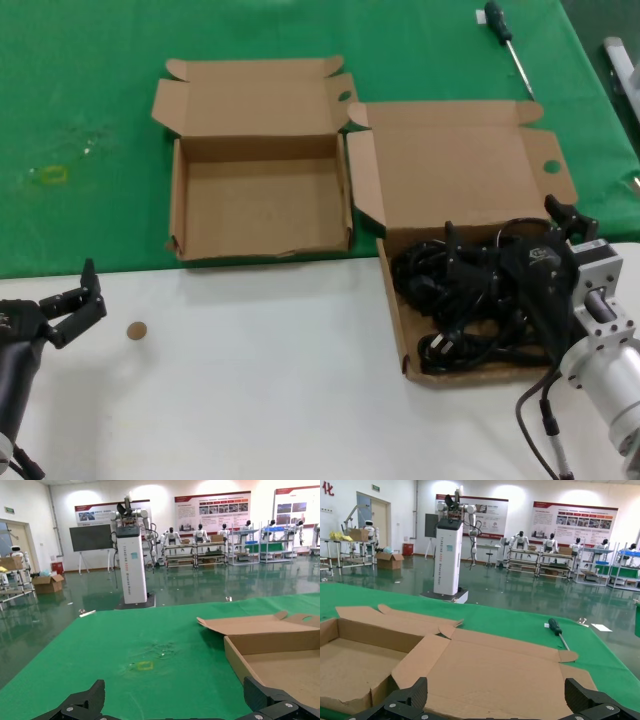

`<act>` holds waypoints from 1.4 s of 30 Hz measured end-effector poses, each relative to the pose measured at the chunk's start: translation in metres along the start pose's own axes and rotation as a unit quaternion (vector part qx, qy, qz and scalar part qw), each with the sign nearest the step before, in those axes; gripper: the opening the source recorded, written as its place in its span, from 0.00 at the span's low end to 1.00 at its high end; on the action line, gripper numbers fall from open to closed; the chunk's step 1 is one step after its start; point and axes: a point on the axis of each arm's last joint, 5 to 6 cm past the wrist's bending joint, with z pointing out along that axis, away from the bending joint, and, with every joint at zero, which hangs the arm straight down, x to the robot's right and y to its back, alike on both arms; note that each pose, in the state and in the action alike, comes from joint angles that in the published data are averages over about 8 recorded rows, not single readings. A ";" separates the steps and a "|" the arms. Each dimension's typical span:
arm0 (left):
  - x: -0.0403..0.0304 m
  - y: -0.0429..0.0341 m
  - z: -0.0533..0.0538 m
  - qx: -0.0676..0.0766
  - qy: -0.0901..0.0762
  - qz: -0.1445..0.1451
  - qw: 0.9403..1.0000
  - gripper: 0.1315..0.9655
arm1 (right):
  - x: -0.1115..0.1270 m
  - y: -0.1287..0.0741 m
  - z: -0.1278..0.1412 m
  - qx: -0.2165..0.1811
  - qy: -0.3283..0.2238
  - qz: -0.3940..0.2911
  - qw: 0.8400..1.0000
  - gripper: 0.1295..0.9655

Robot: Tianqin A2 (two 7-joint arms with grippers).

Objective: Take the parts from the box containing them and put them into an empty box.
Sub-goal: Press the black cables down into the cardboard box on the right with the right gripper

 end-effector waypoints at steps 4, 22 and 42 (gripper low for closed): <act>0.0000 0.0000 0.000 0.000 0.000 0.000 1.000 1.00 | 0.000 0.000 0.000 0.000 0.000 0.000 1.000 1.00; 0.0000 0.0000 0.000 0.000 0.000 0.000 1.000 1.00 | 0.000 0.000 0.000 0.000 0.000 0.000 1.000 1.00; 0.0000 0.0000 0.000 0.000 0.000 0.000 1.000 0.92 | 0.000 -0.001 -0.001 0.002 0.000 0.001 1.000 1.00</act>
